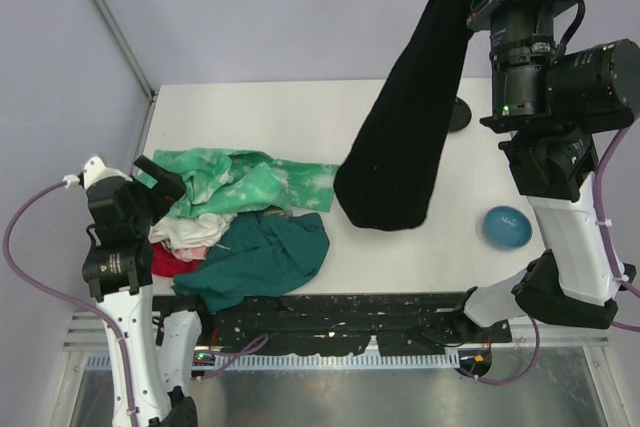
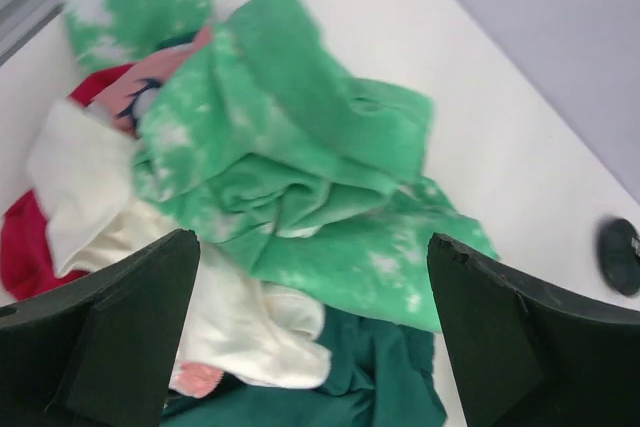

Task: Pick out a specific cloth from the pile

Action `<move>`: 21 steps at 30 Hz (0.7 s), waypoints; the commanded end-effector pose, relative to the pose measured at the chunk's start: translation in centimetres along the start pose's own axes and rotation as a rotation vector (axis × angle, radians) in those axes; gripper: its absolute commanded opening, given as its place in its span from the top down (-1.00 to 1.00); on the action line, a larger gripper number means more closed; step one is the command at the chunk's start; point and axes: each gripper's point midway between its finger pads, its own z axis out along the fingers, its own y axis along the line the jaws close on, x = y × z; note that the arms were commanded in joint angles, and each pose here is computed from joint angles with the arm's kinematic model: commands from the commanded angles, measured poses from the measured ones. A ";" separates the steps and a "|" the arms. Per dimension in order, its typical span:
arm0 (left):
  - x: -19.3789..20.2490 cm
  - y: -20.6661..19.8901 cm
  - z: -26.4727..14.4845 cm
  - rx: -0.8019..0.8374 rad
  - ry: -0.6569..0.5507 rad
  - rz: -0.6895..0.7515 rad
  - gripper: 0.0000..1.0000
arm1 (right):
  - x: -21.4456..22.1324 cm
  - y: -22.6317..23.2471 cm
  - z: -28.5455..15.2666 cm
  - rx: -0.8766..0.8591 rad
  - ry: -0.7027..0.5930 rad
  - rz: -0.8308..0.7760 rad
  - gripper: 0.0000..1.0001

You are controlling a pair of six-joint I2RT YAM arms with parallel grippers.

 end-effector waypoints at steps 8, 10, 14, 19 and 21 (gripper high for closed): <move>-0.4 -11.3 -4.3 0.581 0.081 0.143 -0.99 | 0.2 -0.9 6.4 0.144 -0.178 0.127 0.90; 0.6 -12.2 -4.2 0.602 0.108 0.189 -0.99 | 2.2 -0.6 8.0 0.158 -0.185 0.134 0.90; 3.4 -13.9 -3.8 0.639 0.184 0.283 -0.99 | 9.0 -0.5 12.0 0.167 -0.129 0.120 0.89; 6.7 -14.9 -3.3 0.697 0.284 0.338 -0.99 | 18.5 -0.2 15.5 0.137 0.000 0.141 0.89; 7.1 -14.8 -3.1 0.696 0.290 0.346 -0.99 | 21.2 -0.4 16.1 0.146 0.035 0.110 0.89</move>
